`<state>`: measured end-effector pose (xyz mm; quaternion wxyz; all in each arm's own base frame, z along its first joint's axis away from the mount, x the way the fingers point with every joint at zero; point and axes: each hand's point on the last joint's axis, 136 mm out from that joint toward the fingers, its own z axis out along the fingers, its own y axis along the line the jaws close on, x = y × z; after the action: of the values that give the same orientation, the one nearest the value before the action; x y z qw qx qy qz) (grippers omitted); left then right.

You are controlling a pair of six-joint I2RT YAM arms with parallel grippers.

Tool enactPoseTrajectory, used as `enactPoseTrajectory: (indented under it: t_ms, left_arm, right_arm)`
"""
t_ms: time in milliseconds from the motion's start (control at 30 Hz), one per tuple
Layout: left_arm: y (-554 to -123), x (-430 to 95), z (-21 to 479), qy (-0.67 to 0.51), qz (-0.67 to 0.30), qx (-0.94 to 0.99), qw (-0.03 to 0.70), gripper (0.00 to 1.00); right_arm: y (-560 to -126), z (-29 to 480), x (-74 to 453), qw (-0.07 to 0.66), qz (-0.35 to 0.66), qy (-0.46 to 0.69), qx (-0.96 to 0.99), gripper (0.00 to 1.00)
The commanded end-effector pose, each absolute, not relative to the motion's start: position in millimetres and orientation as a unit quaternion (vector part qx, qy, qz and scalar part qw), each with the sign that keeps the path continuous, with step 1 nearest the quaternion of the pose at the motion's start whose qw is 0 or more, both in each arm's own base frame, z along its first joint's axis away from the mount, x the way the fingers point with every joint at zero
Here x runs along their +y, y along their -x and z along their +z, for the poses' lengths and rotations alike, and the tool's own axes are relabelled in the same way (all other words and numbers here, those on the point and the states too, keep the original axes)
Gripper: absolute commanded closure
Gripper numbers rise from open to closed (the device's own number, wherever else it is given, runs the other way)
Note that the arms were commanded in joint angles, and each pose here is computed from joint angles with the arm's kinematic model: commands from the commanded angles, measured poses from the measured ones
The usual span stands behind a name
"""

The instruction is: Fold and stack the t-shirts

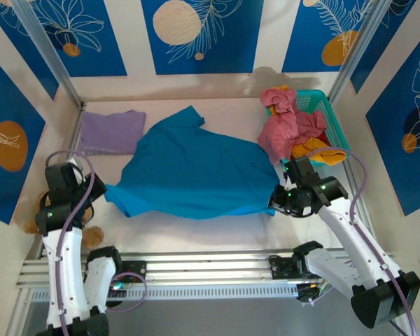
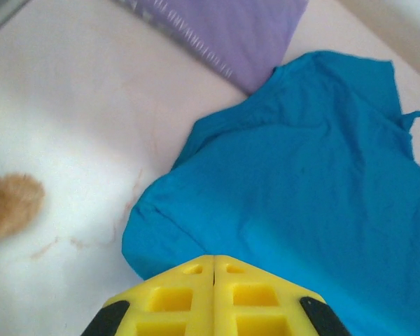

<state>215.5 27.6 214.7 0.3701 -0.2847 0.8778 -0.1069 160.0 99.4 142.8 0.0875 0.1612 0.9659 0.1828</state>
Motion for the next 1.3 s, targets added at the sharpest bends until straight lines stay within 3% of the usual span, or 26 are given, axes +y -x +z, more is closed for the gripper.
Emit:
enactPoseTrajectory:
  t_ms: [0,33,67,233,467,667,933,1267]
  left_arm:
    - [-195.8,30.2,194.5,0.315,-0.093,0.884,0.332,0.81]
    - [-194.6,29.2,194.2,0.314,-0.093,0.886,0.329,0.60]
    - [-194.5,28.2,195.6,0.312,-0.096,0.886,0.330,0.47]
    - [-203.7,26.9,207.9,0.304,-0.106,0.882,0.344,0.35]
    - [-252.7,8.1,209.0,0.298,-0.196,0.866,0.350,0.36]
    - [-317.6,-25.0,198.4,0.236,-0.208,0.893,0.321,0.38]
    - [-421.3,-96.3,159.6,0.139,-0.206,0.926,0.285,0.37]
    - [-524.6,-131.7,103.2,0.130,-0.221,0.931,0.258,0.37]
  right_arm:
    - [-143.8,148.2,99.7,0.068,0.187,-0.186,0.962,0.58]
    - [-143.6,153.2,96.5,0.079,0.185,-0.188,0.961,0.50]
    - [-143.8,157.9,93.6,0.090,0.182,-0.188,0.961,0.44]
    - [-160.5,179.1,90.8,0.118,0.178,-0.177,0.961,0.39]
    - [-227.0,169.2,115.7,0.123,0.182,-0.139,0.966,0.39]
    - [-282.6,133.2,136.7,0.099,0.167,-0.123,0.973,0.38]
    - [-319.4,85.8,153.4,0.043,0.152,-0.126,0.979,0.37]
    - [-335.0,60.2,161.1,0.022,0.154,-0.134,0.979,0.33]
